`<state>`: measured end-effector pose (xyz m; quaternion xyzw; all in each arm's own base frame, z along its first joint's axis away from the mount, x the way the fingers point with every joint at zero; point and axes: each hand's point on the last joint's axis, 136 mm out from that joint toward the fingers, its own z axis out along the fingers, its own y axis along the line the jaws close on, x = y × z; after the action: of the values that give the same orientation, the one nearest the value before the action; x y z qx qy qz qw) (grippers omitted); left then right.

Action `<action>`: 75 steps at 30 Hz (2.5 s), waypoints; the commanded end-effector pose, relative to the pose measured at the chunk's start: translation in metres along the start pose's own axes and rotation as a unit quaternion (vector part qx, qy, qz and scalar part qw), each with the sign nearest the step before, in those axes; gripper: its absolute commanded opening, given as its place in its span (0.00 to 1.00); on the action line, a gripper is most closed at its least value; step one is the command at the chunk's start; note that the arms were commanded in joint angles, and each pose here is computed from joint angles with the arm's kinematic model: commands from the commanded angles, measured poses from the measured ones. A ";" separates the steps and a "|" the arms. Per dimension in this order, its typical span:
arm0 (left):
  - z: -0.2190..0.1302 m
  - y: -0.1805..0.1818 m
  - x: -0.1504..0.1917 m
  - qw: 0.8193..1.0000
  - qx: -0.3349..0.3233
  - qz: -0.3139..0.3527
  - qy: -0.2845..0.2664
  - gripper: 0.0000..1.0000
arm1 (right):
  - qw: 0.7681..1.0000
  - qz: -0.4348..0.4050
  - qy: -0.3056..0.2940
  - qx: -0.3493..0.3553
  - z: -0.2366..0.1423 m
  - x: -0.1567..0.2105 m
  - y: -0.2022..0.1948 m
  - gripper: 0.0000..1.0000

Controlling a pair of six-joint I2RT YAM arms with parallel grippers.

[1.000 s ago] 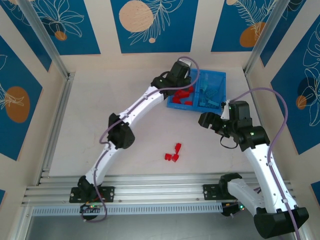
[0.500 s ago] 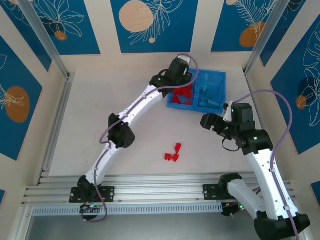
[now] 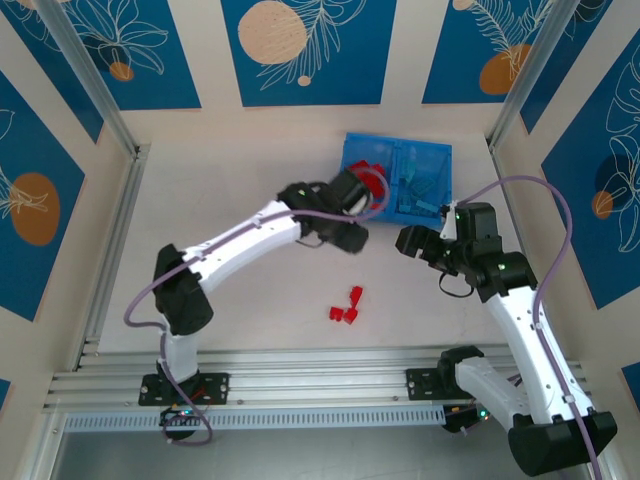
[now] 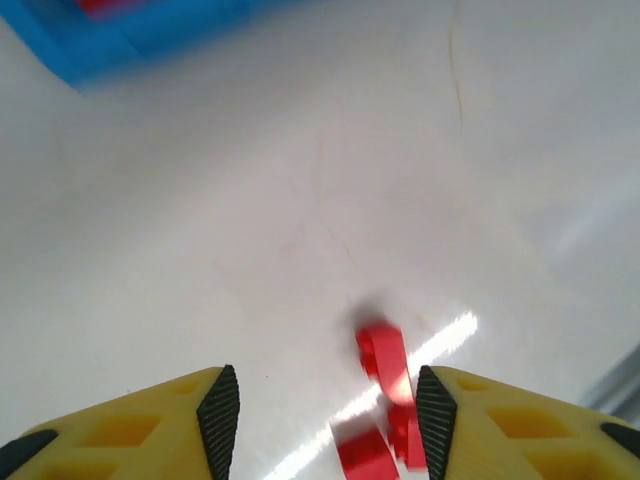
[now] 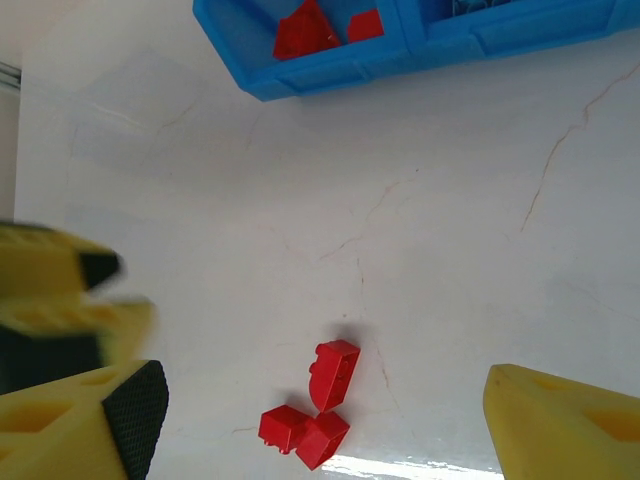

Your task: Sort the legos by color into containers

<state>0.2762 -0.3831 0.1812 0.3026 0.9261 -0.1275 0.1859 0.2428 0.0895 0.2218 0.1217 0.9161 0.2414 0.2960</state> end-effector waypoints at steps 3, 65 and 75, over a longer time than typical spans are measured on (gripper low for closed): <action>0.047 -0.021 0.051 0.994 -0.003 0.017 0.112 0.67 | 1.000 -0.012 0.015 -0.014 0.003 0.006 0.005 0.84; 0.034 0.082 -0.161 0.981 0.003 -0.098 -0.168 0.24 | 0.995 -0.034 -0.048 -0.077 -0.025 0.000 0.026 0.84; 0.075 0.098 -0.238 0.946 0.028 -0.120 -0.299 0.31 | 0.998 -0.017 -0.047 -0.044 -0.033 0.004 0.015 0.84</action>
<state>0.5228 -0.4426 0.2050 0.1570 0.8645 -0.2403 0.4127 0.2275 0.0953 0.2467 0.0972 0.8917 0.2760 0.3452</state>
